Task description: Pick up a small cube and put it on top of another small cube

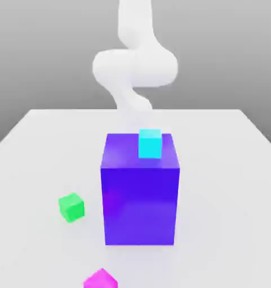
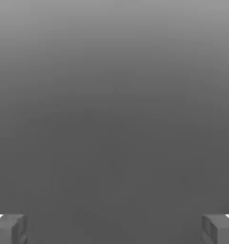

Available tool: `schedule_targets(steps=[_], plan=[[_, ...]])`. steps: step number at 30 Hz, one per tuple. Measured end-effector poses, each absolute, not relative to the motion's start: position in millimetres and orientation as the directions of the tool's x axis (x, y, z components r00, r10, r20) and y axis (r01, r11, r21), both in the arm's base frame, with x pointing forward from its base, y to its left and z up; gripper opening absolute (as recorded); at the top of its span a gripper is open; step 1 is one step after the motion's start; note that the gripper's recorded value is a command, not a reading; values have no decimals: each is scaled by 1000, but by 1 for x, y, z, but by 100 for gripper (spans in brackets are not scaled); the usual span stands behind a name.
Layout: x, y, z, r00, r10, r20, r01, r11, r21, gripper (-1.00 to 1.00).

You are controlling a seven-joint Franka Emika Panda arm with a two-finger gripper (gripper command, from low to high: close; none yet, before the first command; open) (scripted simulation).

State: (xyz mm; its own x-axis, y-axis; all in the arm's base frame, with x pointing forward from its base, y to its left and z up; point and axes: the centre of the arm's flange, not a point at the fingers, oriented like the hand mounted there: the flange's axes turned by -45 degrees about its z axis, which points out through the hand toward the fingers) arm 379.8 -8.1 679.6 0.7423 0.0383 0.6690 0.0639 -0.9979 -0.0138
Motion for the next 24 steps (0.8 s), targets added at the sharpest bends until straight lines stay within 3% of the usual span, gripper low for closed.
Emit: schedule_targets(steps=[12, 24], plan=[[500, -24, 490, 847, 309, 433, 362, -931, -43, 0], [529, -41, 289, 802, 570, 179, 583, -812, -30, 0]])
